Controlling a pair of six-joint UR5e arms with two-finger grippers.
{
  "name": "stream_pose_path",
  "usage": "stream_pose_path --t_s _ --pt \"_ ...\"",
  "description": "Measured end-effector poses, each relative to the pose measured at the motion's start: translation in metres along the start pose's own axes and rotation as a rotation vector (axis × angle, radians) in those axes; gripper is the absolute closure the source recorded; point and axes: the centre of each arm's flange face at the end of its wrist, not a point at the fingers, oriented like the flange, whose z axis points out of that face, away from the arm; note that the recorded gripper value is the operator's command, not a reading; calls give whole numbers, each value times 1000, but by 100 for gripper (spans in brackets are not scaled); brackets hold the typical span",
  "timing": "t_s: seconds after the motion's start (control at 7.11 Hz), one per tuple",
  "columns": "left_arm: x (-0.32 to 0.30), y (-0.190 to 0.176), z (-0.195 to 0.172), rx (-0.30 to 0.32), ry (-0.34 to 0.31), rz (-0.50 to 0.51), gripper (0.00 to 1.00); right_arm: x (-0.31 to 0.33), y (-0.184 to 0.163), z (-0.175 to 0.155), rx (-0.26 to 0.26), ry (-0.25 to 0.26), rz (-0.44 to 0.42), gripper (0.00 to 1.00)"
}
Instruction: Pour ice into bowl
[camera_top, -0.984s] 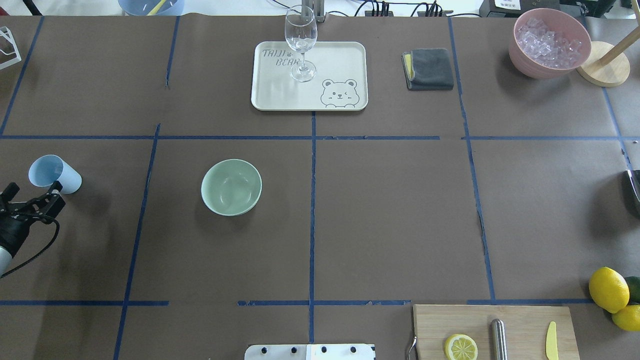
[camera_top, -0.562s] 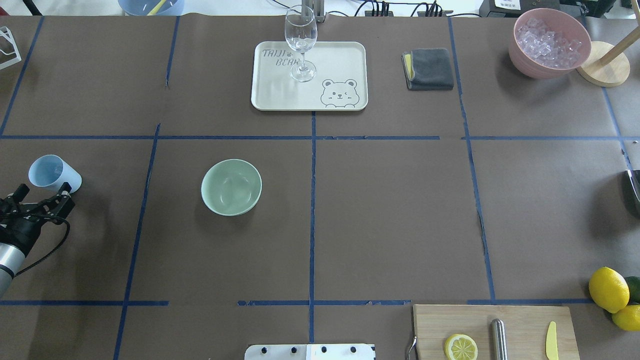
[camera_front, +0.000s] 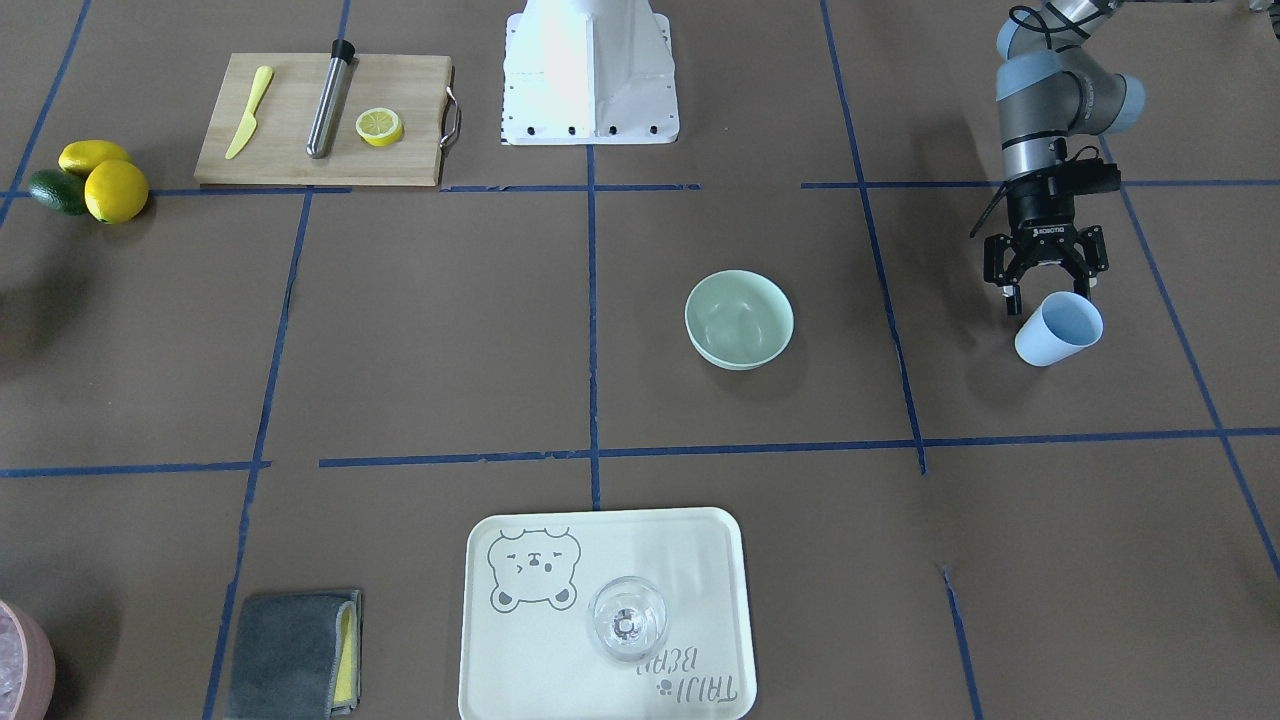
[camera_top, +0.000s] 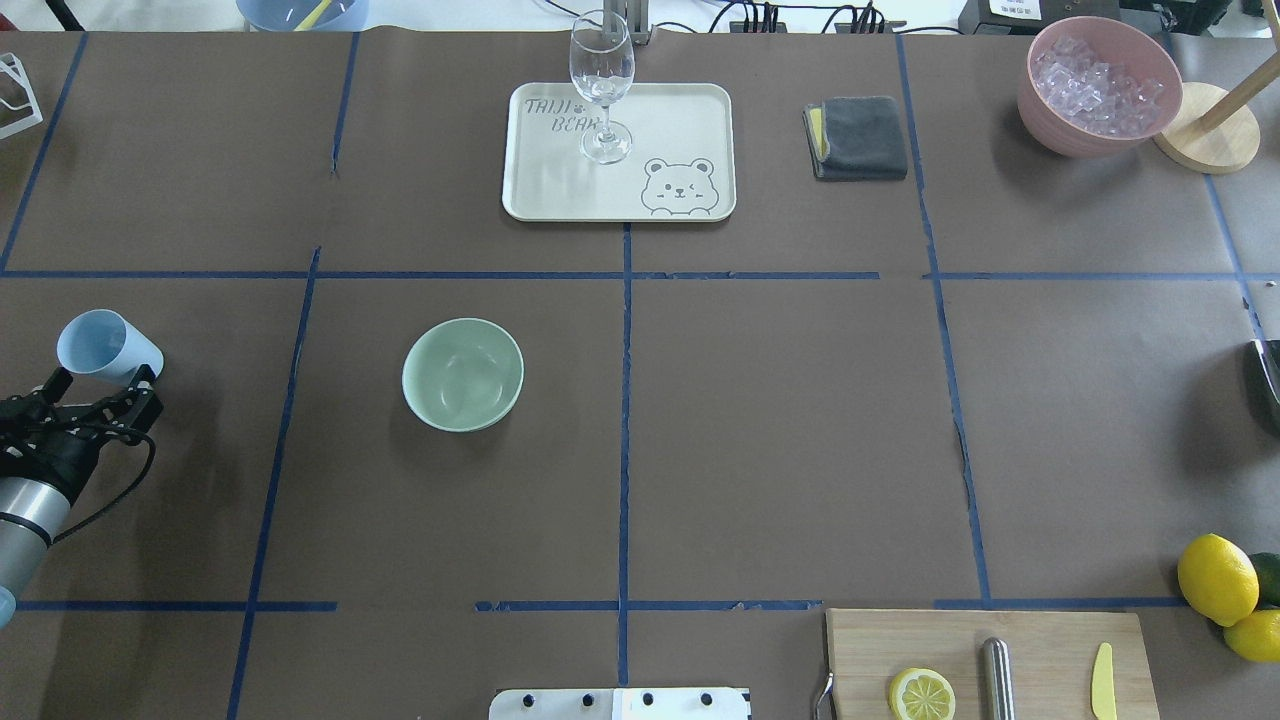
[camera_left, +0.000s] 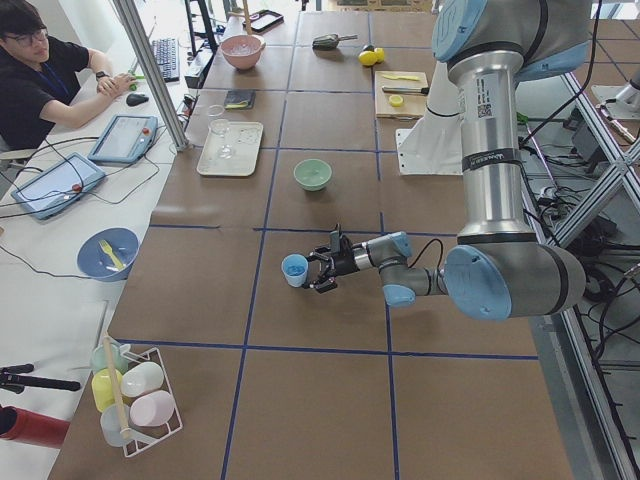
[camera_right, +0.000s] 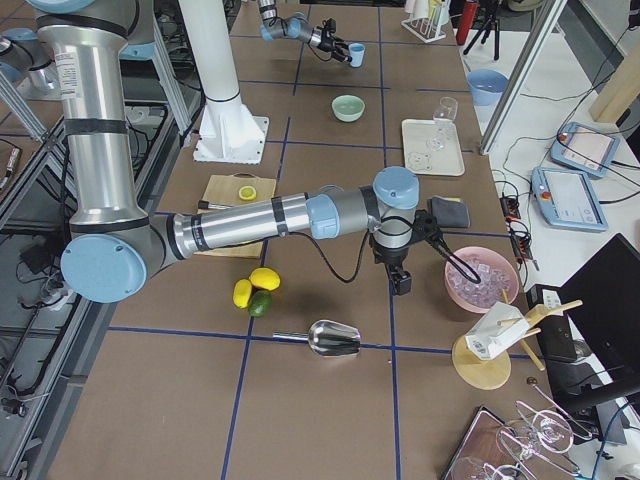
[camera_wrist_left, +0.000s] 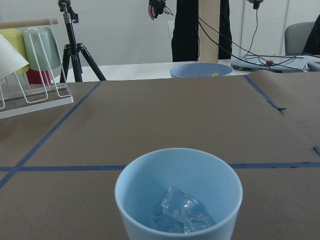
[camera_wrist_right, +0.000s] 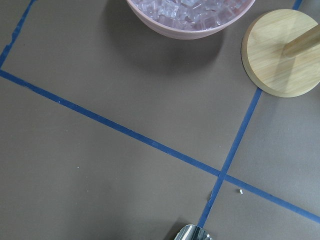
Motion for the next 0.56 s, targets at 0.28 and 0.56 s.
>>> stream_pose_path --t_s 0.28,0.56 --pt "6 -13 16 17 -14 -37 1 0 0 0 0 0 0 0" --pt "7 -19 27 35 -32 -52 1 0 0 0 0 1 0 0"
